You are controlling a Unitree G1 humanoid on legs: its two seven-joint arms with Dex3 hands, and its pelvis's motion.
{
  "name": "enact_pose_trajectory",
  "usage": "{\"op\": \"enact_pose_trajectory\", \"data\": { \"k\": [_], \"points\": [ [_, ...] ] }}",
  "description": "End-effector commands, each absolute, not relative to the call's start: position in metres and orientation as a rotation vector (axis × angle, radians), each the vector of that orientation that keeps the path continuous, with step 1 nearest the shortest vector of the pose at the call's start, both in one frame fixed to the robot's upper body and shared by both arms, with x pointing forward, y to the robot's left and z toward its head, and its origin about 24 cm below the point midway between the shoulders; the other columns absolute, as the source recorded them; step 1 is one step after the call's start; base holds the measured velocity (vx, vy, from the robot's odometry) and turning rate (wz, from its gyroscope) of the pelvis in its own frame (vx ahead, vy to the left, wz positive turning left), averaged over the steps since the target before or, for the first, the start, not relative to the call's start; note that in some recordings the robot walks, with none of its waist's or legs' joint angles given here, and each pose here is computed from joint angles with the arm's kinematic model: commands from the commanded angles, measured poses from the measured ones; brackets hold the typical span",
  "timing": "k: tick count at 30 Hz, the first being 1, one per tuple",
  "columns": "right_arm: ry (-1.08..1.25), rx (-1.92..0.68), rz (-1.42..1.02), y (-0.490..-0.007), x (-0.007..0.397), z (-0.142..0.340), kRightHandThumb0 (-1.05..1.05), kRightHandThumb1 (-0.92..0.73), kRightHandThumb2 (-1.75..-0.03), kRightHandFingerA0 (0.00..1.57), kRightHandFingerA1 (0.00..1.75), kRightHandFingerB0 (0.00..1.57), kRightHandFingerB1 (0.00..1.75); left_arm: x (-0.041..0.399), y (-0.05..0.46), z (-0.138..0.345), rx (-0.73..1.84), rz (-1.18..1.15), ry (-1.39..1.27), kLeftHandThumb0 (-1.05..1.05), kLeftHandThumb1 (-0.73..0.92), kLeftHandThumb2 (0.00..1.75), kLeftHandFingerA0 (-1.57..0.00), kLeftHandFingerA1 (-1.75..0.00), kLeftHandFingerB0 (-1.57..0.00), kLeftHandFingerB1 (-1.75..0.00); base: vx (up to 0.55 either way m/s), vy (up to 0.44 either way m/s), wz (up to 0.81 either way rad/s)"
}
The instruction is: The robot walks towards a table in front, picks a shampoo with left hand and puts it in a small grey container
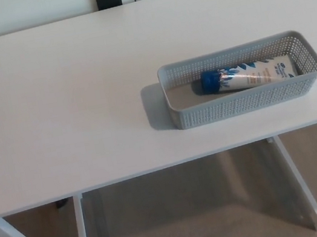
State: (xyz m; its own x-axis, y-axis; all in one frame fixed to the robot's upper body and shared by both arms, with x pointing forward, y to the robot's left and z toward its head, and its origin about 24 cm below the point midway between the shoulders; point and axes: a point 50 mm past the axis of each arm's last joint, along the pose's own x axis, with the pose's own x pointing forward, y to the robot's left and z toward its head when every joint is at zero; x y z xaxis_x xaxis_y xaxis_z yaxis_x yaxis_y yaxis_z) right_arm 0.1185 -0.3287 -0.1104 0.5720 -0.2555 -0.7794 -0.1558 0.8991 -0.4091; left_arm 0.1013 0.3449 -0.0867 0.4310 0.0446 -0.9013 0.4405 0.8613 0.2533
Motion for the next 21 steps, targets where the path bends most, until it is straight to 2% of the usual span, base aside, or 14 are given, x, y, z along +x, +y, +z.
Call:
{"op": "enact_pose_trajectory", "data": {
  "k": [1,2,3,4,5,8,14,15,19,20,21],
  "points": [
    [1.033,-0.534,-0.06,-0.336,0.112,-0.111,-0.29,-0.66,-0.59,0.71,0.49,0.55,0.4,0.137,0.356,-0.093,0.361,0.239,1.065,-0.46,0.5,0.87,-0.4,-0.58,-0.3,-0.51,0.0,0.0,0.0],
    [1.034,-0.526,-0.061,-0.336,0.112,-0.111,-0.29,-0.66,-0.59,0.71,0.49,0.55,0.4,0.14,0.352,-0.095,0.344,0.255,1.044,-0.46,0.5,0.87,-0.4,-0.58,-0.3,-0.51,0.0,0.0,0.0],
    [1.04,-0.52,-0.052,-0.332,0.109,-0.114,-0.36,-0.56,-0.76,0.68,0.59,0.52,0.51,0.138,0.351,-0.096,0.33,0.258,1.02,-0.52,0.5,0.88,-0.37,-0.57,-0.27,-0.5,0.0,0.0,0.0],
    [1.04,-0.516,-0.052,-0.33,0.107,-0.115,-0.36,-0.56,-0.76,0.69,0.6,0.52,0.51,0.137,0.345,-0.099,0.356,0.248,0.995,-0.56,0.69,0.61,-0.38,-0.41,-0.38,-0.37,0.0,0.0,0.0],
    [1.038,-0.516,-0.052,-0.331,0.107,-0.115,-0.36,-0.57,-0.77,0.71,0.61,0.53,0.51,0.134,0.338,-0.104,0.398,0.217,0.983,-0.67,0.71,0.62,-0.36,-0.37,-0.32,-0.33,0.0,0.0,0.0],
    [1.023,-0.516,-0.054,-0.331,0.11,-0.114,-0.37,-0.56,-0.76,0.69,0.59,0.52,0.51,0.129,0.329,-0.109,0.492,0.121,0.976,-0.73,0.7,0.62,-0.32,-0.33,-0.27,-0.3,0.0,0.0,0.0],
    [0.997,-0.491,-0.094,-0.335,0.122,-0.108,-0.37,-0.56,-0.75,0.67,0.58,0.5,0.5,0.136,0.337,-0.103,0.49,0.142,0.964,-0.75,0.7,0.62,-0.34,-0.36,-0.27,-0.31,0.0,0.0,0.0],
    [0.981,-0.486,-0.1,-0.336,0.125,-0.106,-0.27,-0.66,-0.59,0.7,0.48,0.53,0.4,0.138,0.342,-0.1,0.468,0.13,0.979,-0.72,0.57,0.87,-0.23,-0.46,-0.17,-0.42,0.0,0.0,0.0],
    [0.978,-0.494,-0.103,-0.337,0.13,-0.105,-0.27,-0.67,-0.6,0.68,0.46,0.51,0.39,0.137,0.347,-0.097,0.467,0.072,1.01,-0.74,0.51,0.82,-0.2,-0.44,-0.16,-0.4,0.0,0.0,0.0],
    [0.977,-0.495,-0.103,-0.336,0.131,-0.105,-0.27,-0.67,-0.6,0.69,0.46,0.52,0.39,0.138,0.348,-0.096,0.482,0.061,1.008,-0.73,0.6,0.59,-0.25,-0.32,-0.22,-0.29,0.0,0.0,0.0],
    [0.976,-0.491,-0.106,-0.336,0.132,-0.105,-0.36,-0.58,-0.75,0.67,0.56,0.49,0.48,0.139,0.347,-0.096,0.498,0.045,1.003,-0.72,0.57,0.58,-0.24,-0.32,-0.23,-0.29,0.0,0.0,0.0]
  ]
}}
